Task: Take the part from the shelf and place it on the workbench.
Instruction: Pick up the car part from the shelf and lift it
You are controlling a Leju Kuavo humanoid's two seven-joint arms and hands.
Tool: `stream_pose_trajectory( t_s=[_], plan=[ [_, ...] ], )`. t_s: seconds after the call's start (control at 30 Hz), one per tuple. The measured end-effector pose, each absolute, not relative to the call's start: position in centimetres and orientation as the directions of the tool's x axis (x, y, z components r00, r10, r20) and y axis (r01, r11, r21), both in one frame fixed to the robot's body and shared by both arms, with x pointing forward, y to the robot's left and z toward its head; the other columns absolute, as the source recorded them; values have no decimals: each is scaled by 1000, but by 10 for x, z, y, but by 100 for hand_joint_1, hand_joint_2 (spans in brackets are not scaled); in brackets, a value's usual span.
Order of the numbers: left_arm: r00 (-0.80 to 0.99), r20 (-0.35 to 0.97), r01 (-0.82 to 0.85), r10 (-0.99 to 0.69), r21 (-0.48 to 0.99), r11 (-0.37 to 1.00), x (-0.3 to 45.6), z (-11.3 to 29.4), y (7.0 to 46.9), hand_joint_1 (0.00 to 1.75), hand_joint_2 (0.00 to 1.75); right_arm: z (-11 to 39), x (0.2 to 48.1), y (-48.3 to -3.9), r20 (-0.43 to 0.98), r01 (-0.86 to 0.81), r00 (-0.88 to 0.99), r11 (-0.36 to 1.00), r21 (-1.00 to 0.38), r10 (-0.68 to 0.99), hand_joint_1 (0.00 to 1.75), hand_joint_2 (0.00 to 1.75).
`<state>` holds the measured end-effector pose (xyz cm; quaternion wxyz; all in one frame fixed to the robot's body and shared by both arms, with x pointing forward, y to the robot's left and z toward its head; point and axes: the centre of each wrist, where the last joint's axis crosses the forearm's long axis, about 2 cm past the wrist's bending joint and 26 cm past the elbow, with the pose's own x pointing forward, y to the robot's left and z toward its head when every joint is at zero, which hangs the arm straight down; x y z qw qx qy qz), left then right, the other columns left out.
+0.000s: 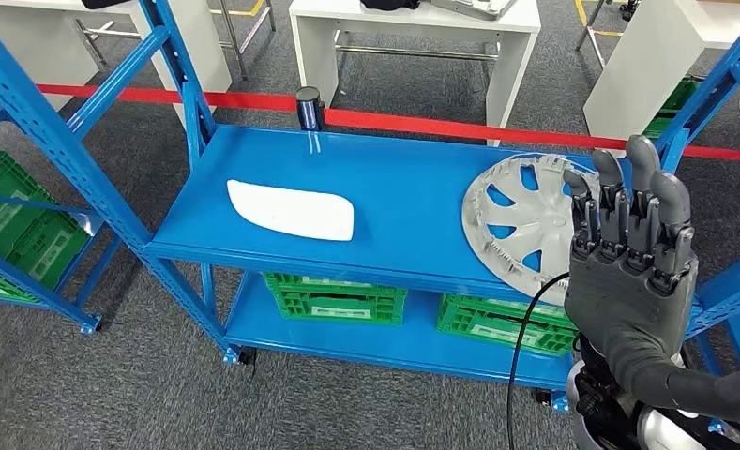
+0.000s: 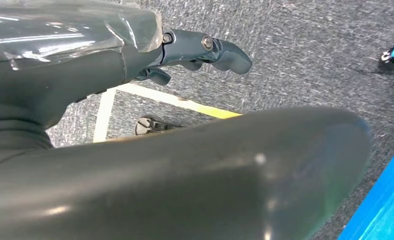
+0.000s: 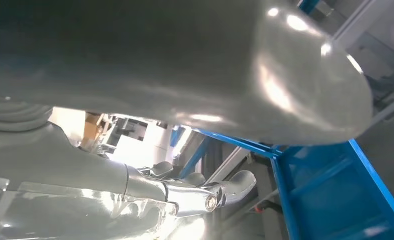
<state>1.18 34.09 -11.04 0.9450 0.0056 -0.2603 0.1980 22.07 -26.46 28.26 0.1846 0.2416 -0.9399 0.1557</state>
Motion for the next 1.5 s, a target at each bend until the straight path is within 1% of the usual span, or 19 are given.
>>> stream_pose_trajectory(
  t_s=[0.17, 0.3, 0.4, 0.47, 0.53, 0.57, 0.67, 0.77, 0.87, 0.97, 1.07, 1.27, 1.5],
  plan=[
    [787, 496, -378, 366, -81, 922, 11, -110, 342, 0, 0, 281, 222, -264, 468, -524, -789, 834, -174, -398, 0, 0],
    [789, 493, -380, 366, -77, 922, 10, -111, 340, 0, 0, 273, 222, -262, 573, -532, -729, 836, -132, -374, 0, 175],
    [791, 488, -380, 369, -82, 921, 6, -111, 336, 0, 0, 258, 218, -260, 671, -544, -655, 833, -98, -348, 0, 175],
    [791, 486, -379, 371, -87, 921, 5, -111, 335, 0, 0, 251, 217, -259, 704, -548, -625, 831, -90, -336, 0, 175],
    [789, 487, -378, 374, -95, 921, 5, -111, 335, 0, 0, 246, 217, -259, 741, -529, -608, 841, -112, -283, 0, 175],
    [788, 487, -378, 375, -98, 921, 4, -111, 336, 0, 0, 242, 217, -260, 763, -505, -605, 851, -146, -228, 0, 175],
    [792, 484, -369, 371, -105, 924, 2, -111, 335, 0, 0, 232, 218, -265, 797, -406, -604, 857, -317, 9, 0, 175],
    [796, 481, -356, 367, -117, 927, 2, -111, 333, 0, 0, 220, 221, -272, 769, -285, -566, 805, -520, 297, 0, 175],
    [803, 477, -344, 358, -120, 931, 2, -112, 332, 0, 0, 208, 224, -276, 664, -184, -494, 679, -711, 561, 0, 175],
    [808, 476, -329, 346, -122, 936, 2, -112, 330, 0, 0, 203, 230, -276, 536, -124, -435, 541, -832, 724, 0, 175],
    [814, 477, -310, 332, -125, 942, 3, -112, 330, 0, 0, 202, 237, -274, 462, -96, -407, 466, -880, 788, 0, 175],
    [817, 487, -280, 308, -131, 951, 8, -111, 332, 0, 0, 202, 253, -268, 377, -71, -381, 380, -922, 845, 0, 175],
    [822, 492, -254, 286, -132, 958, 11, -111, 337, 0, 0, 196, 266, -264, 350, -151, -341, 316, -937, 873, 0, 175]
  ],
)
